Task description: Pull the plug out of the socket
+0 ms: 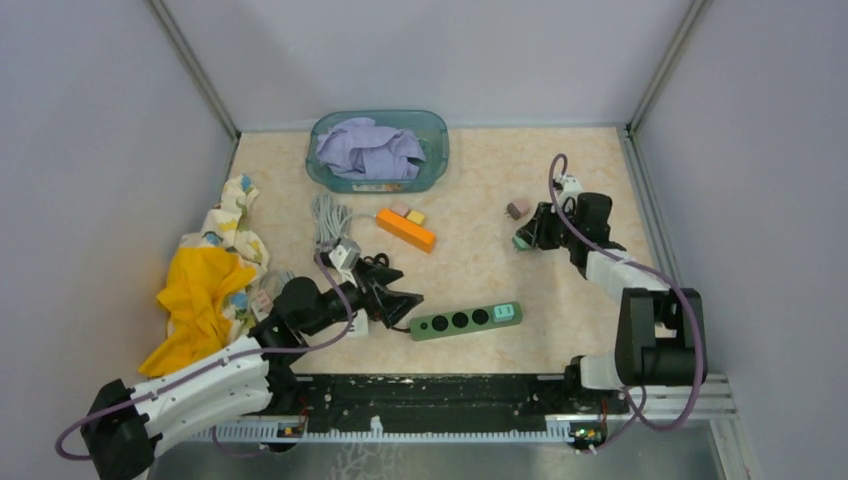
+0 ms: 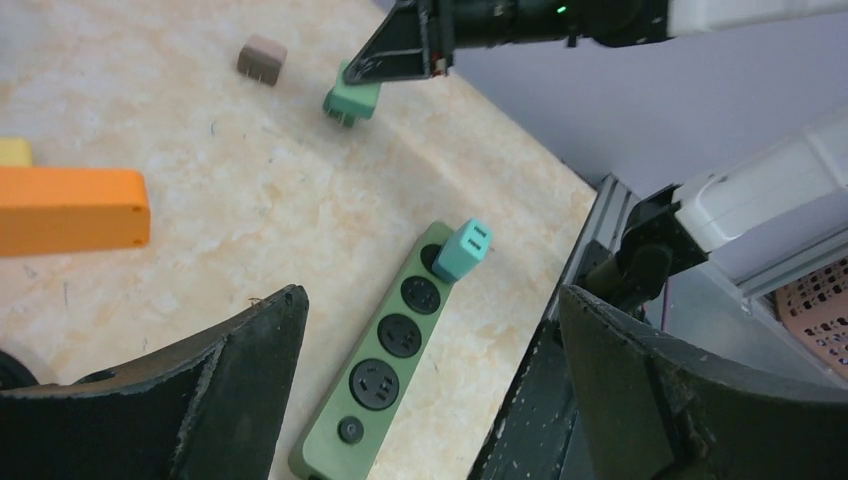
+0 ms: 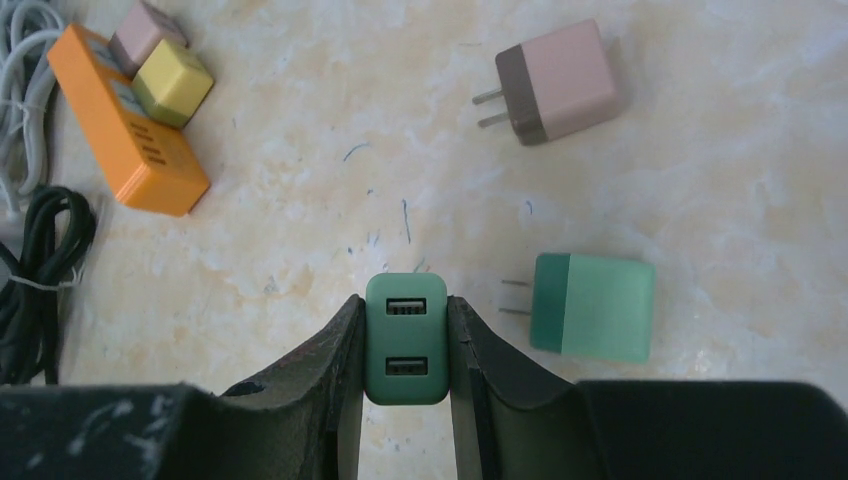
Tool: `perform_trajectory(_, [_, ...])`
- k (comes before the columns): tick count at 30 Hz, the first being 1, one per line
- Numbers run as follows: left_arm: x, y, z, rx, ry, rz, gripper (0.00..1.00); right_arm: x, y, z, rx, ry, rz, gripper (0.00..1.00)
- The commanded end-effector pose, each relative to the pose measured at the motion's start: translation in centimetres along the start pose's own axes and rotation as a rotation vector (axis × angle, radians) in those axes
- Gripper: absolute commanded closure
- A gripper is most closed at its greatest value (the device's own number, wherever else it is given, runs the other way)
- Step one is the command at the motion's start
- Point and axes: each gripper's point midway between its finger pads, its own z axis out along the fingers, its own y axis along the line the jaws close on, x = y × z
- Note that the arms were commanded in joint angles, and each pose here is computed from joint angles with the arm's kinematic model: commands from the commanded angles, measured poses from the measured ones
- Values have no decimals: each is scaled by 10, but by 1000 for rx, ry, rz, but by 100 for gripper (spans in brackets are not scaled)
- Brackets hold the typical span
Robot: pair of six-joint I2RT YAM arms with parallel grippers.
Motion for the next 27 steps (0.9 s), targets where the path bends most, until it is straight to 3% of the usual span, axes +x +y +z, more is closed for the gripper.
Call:
perform_trajectory(1, [-20,-14,-5,71,-93,37,0,-58,-6,20,8,-97,67,88])
perform_trajectory(8, [-2,-7,-14,77,-125,-20,0,-47,-37,49,91,-24,123,78])
perform_trajectory(12, [2,-8,-13,95,-121,-16,0,-45,-46,54,123,7,116,53])
perform_trajectory(14, [4,-12,-11,122,-100,-6,0,-36,-50,59,127,48,119,45])
perform_trajectory(23, [17,-28,-3,227,-21,15,0,-68,-39,29,138,-40,-41,38])
perform_trajectory(27, [17,-28,-2,227,-23,15,0,-79,-14,13,38,-79,-152,38])
